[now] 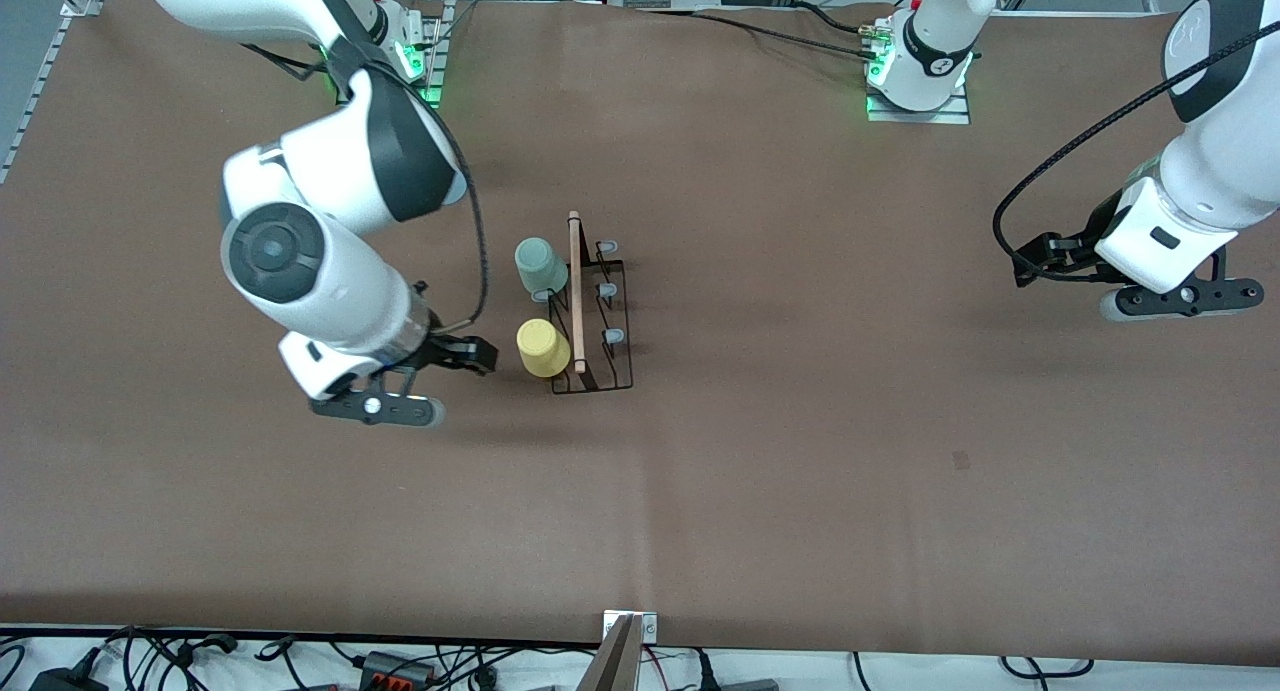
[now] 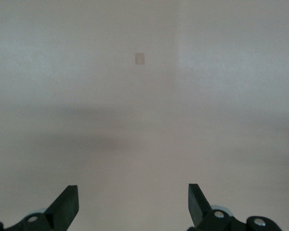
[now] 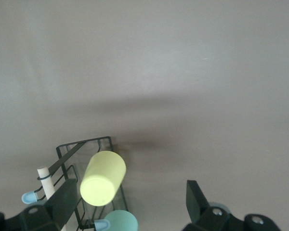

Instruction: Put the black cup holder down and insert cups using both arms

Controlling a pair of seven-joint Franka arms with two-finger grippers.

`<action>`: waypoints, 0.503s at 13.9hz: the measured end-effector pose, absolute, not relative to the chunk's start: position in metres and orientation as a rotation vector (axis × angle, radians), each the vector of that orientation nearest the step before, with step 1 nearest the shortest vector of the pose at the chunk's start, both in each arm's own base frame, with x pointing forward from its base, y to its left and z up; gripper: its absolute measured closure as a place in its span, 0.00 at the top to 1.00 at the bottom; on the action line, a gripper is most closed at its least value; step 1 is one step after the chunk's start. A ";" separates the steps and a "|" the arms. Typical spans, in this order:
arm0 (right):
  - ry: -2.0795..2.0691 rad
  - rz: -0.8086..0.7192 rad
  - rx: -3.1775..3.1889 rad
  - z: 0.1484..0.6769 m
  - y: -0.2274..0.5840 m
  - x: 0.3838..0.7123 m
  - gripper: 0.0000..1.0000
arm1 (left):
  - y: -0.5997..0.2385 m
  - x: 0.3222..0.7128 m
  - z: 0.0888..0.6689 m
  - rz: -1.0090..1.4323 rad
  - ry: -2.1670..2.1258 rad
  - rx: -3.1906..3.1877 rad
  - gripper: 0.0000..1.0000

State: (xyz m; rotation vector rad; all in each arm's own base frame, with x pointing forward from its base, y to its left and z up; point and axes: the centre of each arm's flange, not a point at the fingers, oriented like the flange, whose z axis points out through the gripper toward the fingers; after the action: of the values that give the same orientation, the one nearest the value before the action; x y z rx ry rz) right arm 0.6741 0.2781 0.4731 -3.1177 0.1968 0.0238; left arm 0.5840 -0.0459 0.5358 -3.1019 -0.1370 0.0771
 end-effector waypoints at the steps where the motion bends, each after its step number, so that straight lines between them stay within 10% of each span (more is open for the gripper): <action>1: 0.222 0.004 -3.120 0.485 0.264 0.676 1.00 | -0.046 0.584 0.536 0.077 -0.137 -3.102 1.00; 7: 0.219 -0.098 -3.138 0.540 0.115 0.693 1.00 | -0.045 0.584 0.536 0.077 -0.139 -3.102 1.00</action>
State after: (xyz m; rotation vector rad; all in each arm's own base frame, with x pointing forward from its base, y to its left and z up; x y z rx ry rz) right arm 0.6933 0.1151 0.5395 -3.1377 0.2191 -0.0976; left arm 0.5842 -0.0451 0.5357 -3.1019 -0.1389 0.0771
